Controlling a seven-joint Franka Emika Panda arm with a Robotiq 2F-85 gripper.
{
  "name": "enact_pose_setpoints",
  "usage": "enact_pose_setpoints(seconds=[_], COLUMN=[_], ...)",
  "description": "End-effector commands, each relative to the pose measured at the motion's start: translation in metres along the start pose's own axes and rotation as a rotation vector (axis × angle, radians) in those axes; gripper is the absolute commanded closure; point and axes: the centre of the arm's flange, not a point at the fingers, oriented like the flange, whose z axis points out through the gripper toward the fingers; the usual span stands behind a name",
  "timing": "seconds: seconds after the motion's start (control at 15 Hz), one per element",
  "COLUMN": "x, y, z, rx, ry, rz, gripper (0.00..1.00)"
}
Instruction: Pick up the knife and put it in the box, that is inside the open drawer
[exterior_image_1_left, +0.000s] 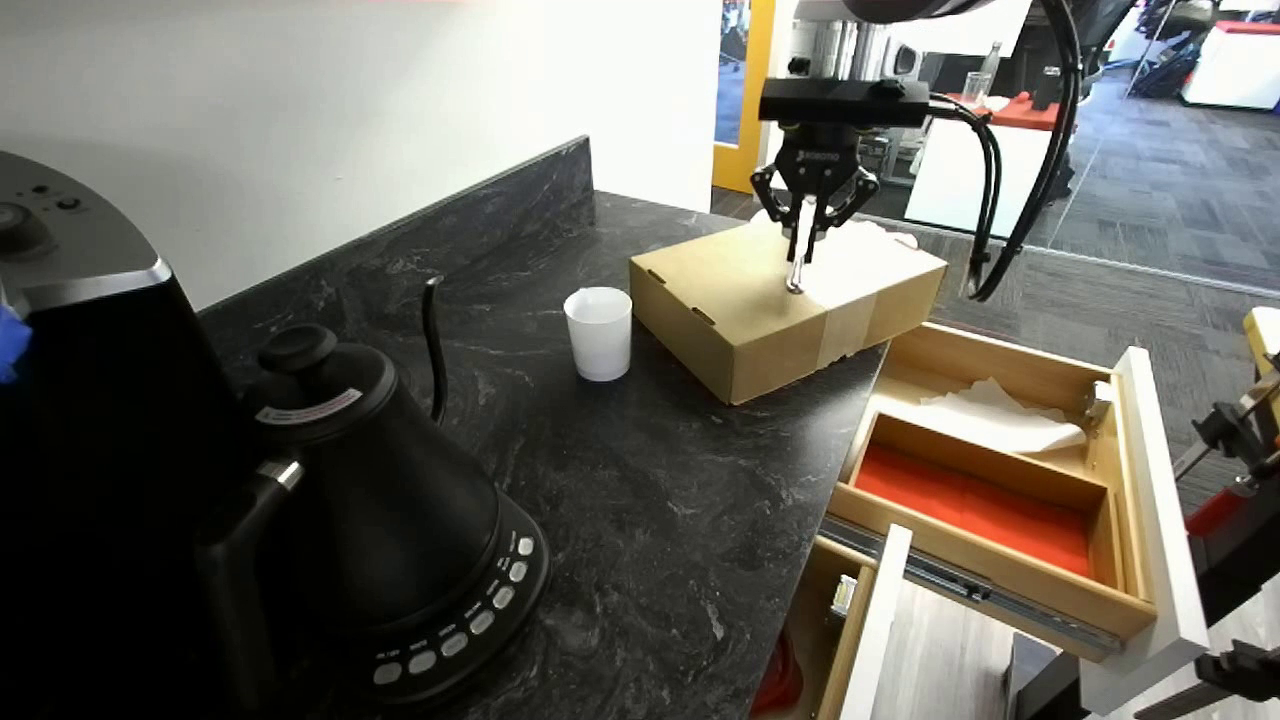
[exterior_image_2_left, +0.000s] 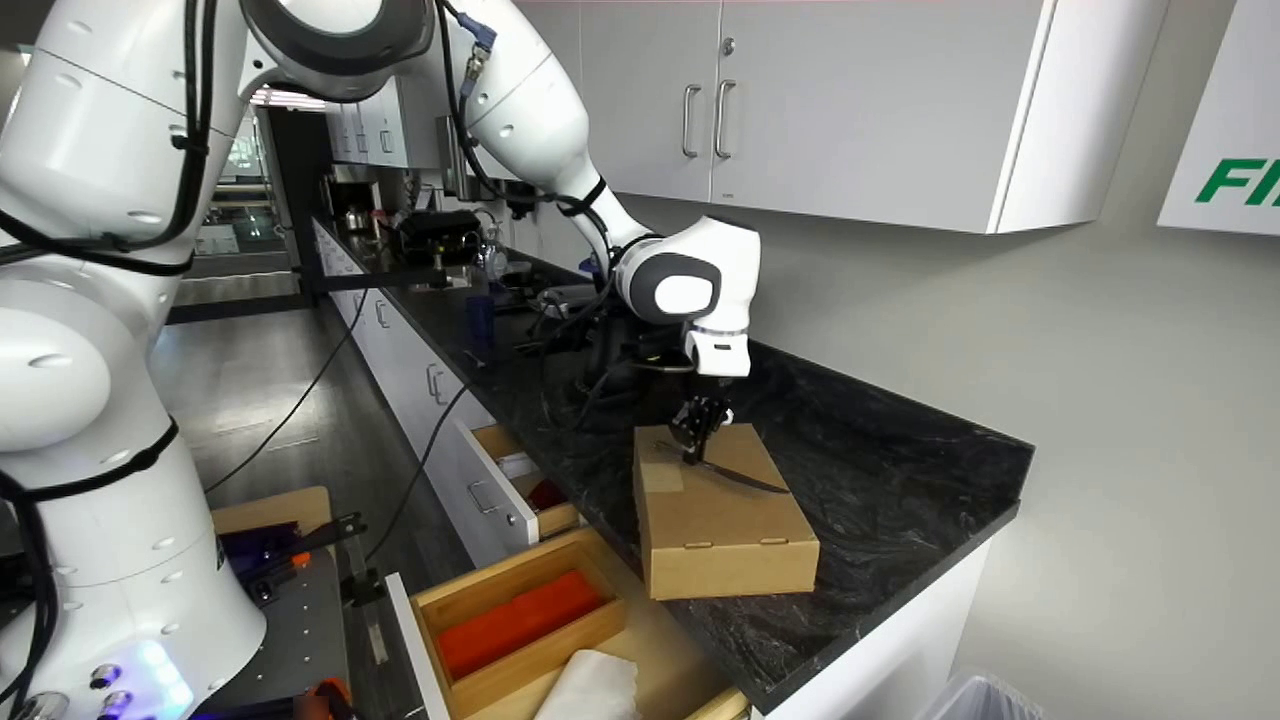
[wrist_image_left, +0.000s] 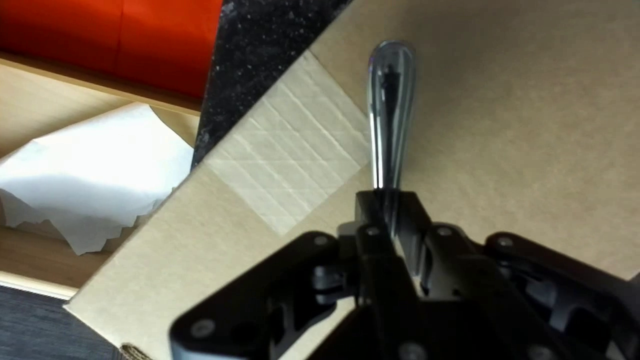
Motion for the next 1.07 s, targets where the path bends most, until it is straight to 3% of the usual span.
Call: enact_pose_setpoints(seconds=[0.0, 0.4, 0.6, 1.0], x=[-0.006, -0.010, -0.014, -0.023], y=[0.001, 0.005, 0.017, 0.073], z=[-0.039, -0.060, -0.062, -0.068], rx=[0.007, 0.015, -0.018, -0.120], ry=[0.017, -0.016, -0.033, -0.067], rz=[0.053, -0.004, -0.170, -0.466], gripper=[0.94, 0.94, 0.94, 0.94])
